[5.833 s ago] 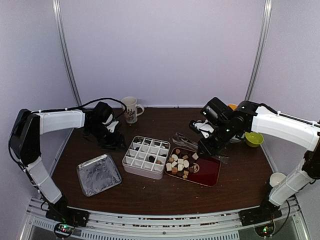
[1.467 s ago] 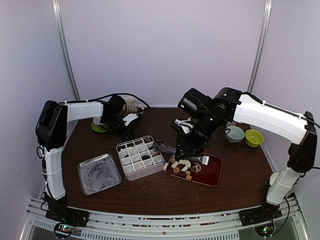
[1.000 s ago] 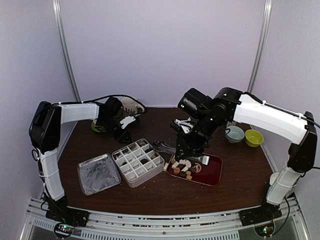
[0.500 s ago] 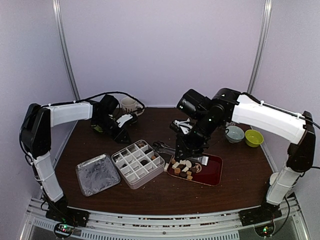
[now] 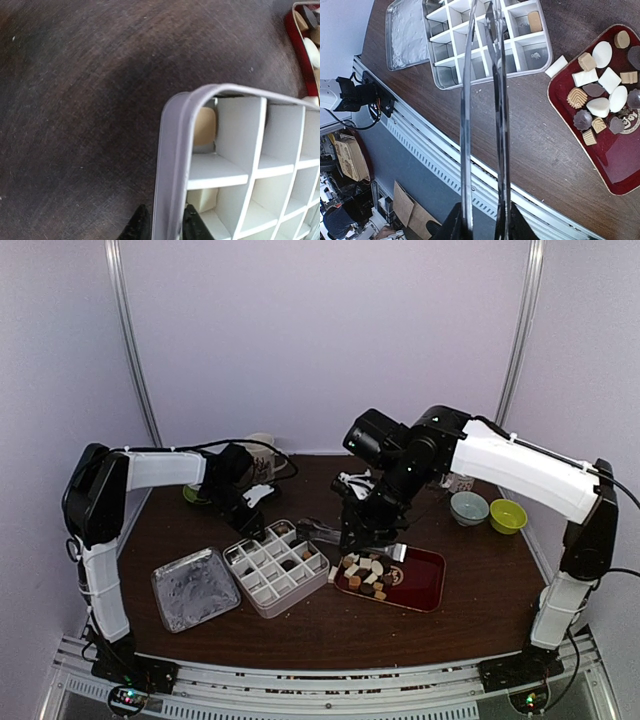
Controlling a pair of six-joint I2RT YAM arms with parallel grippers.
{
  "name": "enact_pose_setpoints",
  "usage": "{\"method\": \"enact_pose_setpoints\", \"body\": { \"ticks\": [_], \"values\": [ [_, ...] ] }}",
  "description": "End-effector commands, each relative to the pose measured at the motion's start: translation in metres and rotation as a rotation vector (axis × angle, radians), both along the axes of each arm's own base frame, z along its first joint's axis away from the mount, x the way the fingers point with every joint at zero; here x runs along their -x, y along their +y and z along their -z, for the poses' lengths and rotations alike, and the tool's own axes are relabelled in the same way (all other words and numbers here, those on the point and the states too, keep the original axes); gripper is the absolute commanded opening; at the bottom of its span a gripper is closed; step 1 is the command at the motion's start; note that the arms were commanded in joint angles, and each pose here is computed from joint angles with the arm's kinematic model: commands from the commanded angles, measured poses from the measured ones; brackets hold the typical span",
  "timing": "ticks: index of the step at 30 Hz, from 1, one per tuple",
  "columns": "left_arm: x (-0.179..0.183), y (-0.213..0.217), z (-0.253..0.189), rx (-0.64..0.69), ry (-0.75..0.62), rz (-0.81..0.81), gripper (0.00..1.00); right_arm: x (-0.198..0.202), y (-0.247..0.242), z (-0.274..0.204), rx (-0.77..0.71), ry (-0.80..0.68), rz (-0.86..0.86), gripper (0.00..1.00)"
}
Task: Pack the chocolate
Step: Pick up the packing box from the center of the board, then place the packing box at the center of the board.
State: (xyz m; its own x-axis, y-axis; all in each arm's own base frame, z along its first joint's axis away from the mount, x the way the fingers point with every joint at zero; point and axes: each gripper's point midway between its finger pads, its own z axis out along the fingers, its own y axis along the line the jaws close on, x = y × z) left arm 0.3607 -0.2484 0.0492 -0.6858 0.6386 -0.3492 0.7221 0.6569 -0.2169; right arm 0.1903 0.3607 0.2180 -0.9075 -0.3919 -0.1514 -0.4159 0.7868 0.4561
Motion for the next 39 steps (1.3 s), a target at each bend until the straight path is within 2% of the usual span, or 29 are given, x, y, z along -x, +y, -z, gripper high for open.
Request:
{"method": "enact_pose_setpoints", "body": {
  "ticks": [1,3,6,10,15,22,39],
  "values": [
    [-0.014,0.000,-0.004,-0.033,-0.019,-0.121,0.19,0.008,0.005,-0.005,0.013,0.114,0.030,0.27],
    [-0.013,-0.001,-0.004,-0.051,-0.024,-0.154,0.09,0.012,0.010,-0.011,0.006,0.162,0.036,0.27],
    [-0.011,0.001,-0.006,-0.095,-0.067,-0.197,0.00,0.012,0.019,-0.018,-0.021,0.209,0.073,0.26],
    [-0.012,0.007,-0.024,-0.121,-0.150,-0.273,0.00,0.010,0.022,-0.023,-0.041,0.248,0.134,0.26],
    [-0.012,0.016,-0.067,-0.193,-0.344,-0.345,0.00,0.004,0.017,-0.026,-0.052,0.269,0.205,0.26],
    [-0.001,0.010,-0.113,-0.216,-0.570,-0.413,0.00,-0.002,0.032,-0.028,-0.156,0.336,0.266,0.26],
    [0.007,0.008,-0.123,-0.199,-0.610,-0.427,0.00,-0.004,0.041,-0.010,-0.184,0.405,0.308,0.27]
  ]
}}
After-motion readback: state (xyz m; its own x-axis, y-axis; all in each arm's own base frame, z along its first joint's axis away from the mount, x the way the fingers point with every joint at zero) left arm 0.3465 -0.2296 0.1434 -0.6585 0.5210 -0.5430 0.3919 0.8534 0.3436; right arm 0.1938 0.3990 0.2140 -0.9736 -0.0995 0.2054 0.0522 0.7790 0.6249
